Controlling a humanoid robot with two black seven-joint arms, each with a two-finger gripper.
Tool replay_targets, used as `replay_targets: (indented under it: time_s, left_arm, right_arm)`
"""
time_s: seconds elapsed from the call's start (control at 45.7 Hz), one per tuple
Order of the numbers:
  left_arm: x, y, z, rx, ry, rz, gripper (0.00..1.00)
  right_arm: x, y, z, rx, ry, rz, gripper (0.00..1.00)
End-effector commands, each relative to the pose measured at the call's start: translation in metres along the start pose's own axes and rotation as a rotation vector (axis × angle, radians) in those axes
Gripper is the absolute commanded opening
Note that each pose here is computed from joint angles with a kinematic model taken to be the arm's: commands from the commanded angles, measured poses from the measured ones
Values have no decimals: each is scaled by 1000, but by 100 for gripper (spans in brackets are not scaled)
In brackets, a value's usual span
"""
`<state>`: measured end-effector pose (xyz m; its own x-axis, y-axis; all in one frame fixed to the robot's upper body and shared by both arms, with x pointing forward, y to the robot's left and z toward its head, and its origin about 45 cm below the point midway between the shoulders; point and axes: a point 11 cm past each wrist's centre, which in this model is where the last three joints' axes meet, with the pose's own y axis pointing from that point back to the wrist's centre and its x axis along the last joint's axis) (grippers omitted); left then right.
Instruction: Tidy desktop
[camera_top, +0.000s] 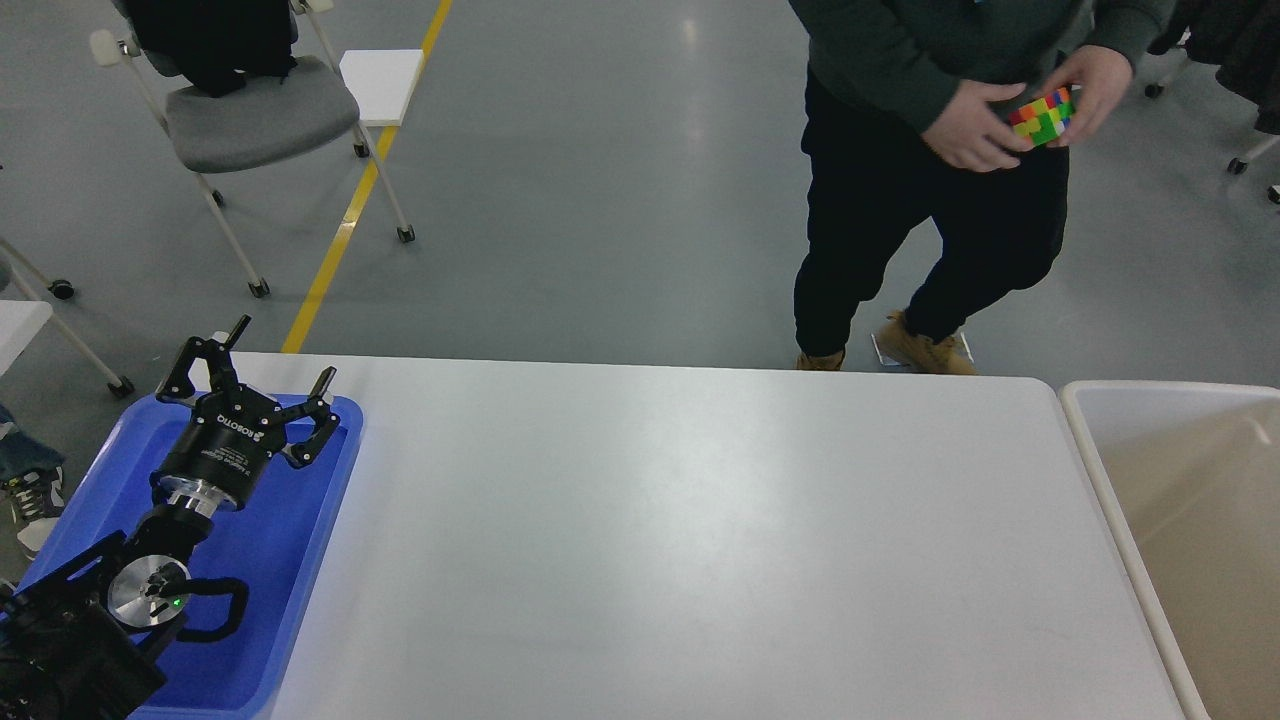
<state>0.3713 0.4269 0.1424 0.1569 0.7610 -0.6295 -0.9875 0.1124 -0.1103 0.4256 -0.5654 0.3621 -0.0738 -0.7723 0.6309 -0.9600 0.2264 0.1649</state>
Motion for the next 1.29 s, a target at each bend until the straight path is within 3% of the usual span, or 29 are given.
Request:
replay_targets:
  time_s: [0.0, 0.416, 0.722, 1.028, 1.268]
  left_arm:
    - [0, 0, 0, -1, 1, 1, 99]
    - [0, 0, 0, 0, 0, 1, 99]
    - [0, 1, 0, 2, 0, 1, 99]
    - [0, 1, 0, 2, 0, 1, 99]
    - [0, 1, 0, 2, 0, 1, 99]
  right_arm:
    - [6, -3, -31, 69, -129, 26, 100]
    - [11, -10, -70, 187, -389, 98, 100]
    - [-51, -19, -40, 275, -689, 127, 100]
    - [-132, 1, -2, 432, -707, 76, 100]
    - [-183, 18, 45, 345, -837, 86, 100]
